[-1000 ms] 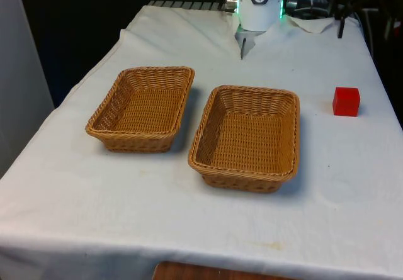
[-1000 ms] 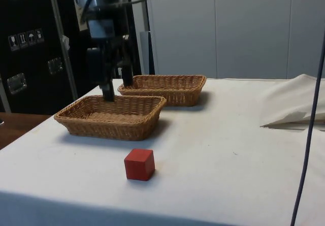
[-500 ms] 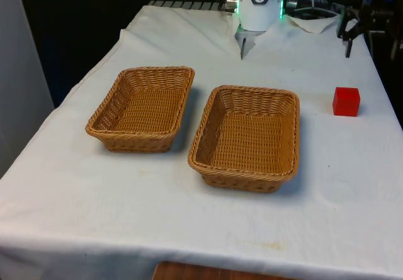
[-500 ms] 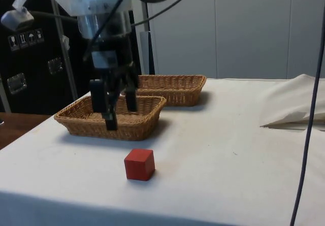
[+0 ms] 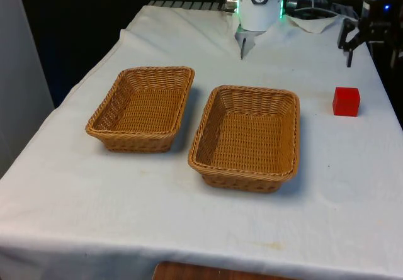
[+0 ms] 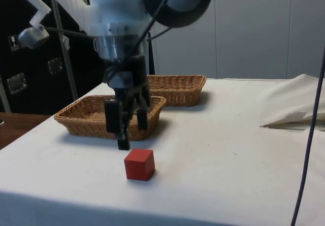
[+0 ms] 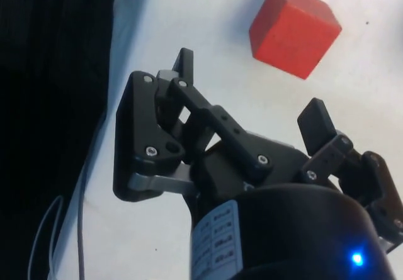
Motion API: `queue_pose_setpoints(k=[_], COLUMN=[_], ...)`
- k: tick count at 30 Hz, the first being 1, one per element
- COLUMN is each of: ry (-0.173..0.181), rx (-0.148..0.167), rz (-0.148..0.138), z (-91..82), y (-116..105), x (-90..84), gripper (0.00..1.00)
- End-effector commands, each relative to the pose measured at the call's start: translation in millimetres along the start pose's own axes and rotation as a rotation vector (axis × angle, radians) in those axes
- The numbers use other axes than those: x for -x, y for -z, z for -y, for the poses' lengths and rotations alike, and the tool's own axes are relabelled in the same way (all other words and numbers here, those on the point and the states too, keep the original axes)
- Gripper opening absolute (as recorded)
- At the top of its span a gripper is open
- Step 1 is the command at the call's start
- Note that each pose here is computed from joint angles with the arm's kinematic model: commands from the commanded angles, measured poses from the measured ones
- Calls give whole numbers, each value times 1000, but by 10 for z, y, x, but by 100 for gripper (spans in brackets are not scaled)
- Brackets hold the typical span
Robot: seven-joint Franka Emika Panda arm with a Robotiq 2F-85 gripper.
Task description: Pick up the red cube and place it into the right basket.
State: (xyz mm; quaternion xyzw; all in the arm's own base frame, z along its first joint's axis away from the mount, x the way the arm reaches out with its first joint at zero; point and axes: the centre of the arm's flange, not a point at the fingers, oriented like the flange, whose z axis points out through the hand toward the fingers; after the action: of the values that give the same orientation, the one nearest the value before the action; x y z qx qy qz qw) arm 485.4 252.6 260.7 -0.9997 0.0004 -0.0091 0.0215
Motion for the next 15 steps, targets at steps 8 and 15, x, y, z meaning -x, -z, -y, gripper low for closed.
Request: queue_pose_setpoints(k=[8,15], ry=[4,11], rx=[-20,-20], rz=[-21,-25], z=[-244,-373], y=[-286,-495], x=[-92,-145], gripper=[100,100])
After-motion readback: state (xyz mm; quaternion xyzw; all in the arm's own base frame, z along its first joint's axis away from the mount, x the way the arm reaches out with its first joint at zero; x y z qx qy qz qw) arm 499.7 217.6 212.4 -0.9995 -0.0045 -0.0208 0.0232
